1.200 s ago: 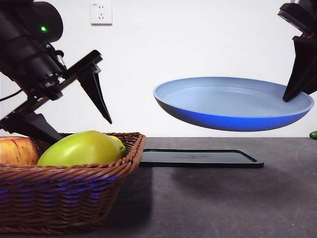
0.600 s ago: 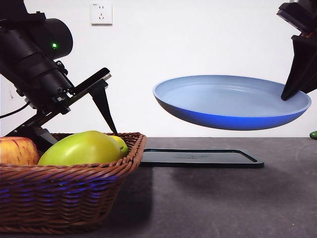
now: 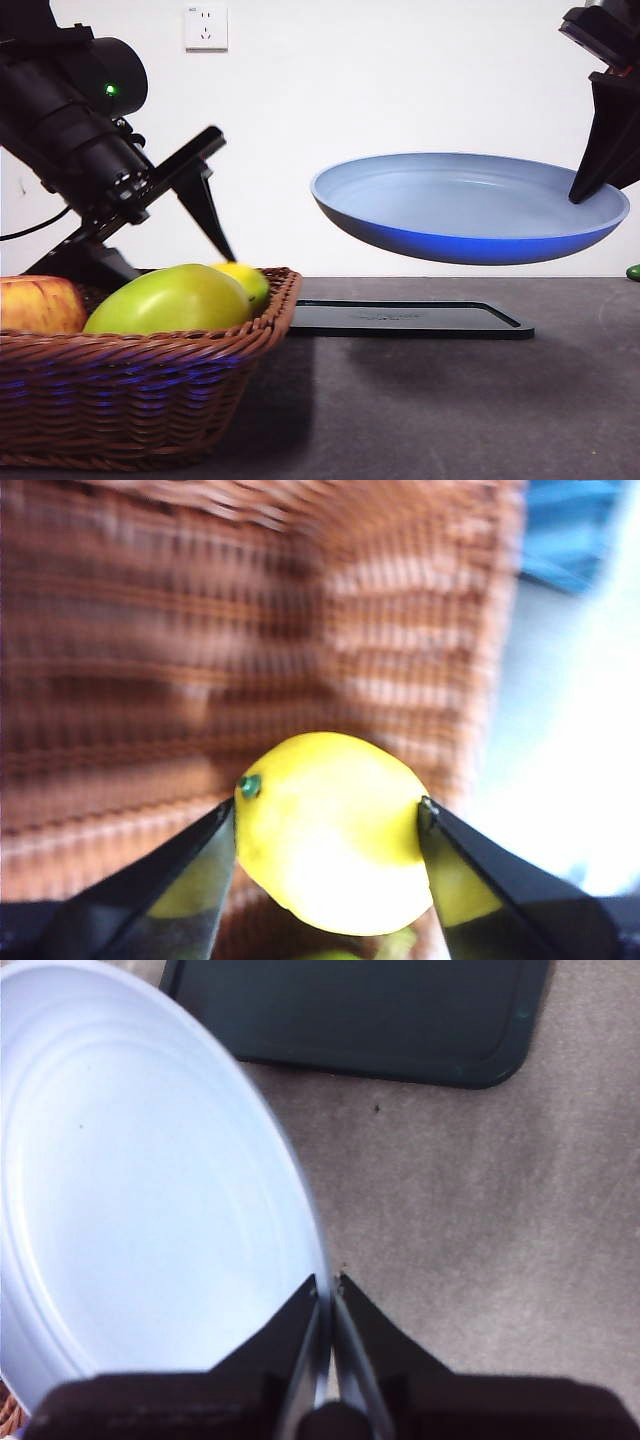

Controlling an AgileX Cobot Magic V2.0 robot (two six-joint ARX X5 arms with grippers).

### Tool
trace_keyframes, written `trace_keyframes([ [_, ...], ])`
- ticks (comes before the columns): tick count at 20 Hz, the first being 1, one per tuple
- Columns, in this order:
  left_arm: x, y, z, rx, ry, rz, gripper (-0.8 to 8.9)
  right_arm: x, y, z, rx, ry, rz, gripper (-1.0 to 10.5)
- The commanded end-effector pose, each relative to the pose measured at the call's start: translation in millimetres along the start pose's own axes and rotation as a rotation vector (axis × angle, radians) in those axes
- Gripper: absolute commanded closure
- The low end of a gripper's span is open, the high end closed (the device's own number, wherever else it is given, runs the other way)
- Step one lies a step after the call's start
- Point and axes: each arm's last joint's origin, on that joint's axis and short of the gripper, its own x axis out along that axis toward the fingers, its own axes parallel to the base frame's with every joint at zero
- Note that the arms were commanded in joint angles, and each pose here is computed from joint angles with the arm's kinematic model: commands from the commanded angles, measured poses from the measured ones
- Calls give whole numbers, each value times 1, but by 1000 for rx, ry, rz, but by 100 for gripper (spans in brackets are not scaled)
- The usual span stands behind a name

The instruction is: Take the lemon from the basket,put the lemon in the plate,hand out the plate

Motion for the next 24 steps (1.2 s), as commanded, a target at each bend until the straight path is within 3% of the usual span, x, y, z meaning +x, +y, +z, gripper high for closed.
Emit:
trace_keyframes([
  [1, -4, -12, 14, 89, 1, -65, 570, -1, 1, 5, -2, -18, 3, 943],
  [7, -48, -55, 40, 257, -101, -30, 570, -2, -2, 5, 25, -22, -8, 943],
  [9, -61, -73, 43, 323, -113, -45, 570, -1, -4, 6, 51, -32, -63, 943],
  [12, -67, -103, 36, 509, -103, -73, 571, 0, -5, 6, 67, -29, -75, 943],
  [16, -52, -143, 6, 752, -60, -76, 570, 5, -7, 6, 88, -10, -71, 943],
  [21, -21, -183, -49, 1110, -122, 151, 570, 7, -7, 6, 105, -2, -68, 943],
  [24, -11, -200, -71, 1238, -193, 205, 568, 7, -4, 5, 115, 19, 32, 943],
])
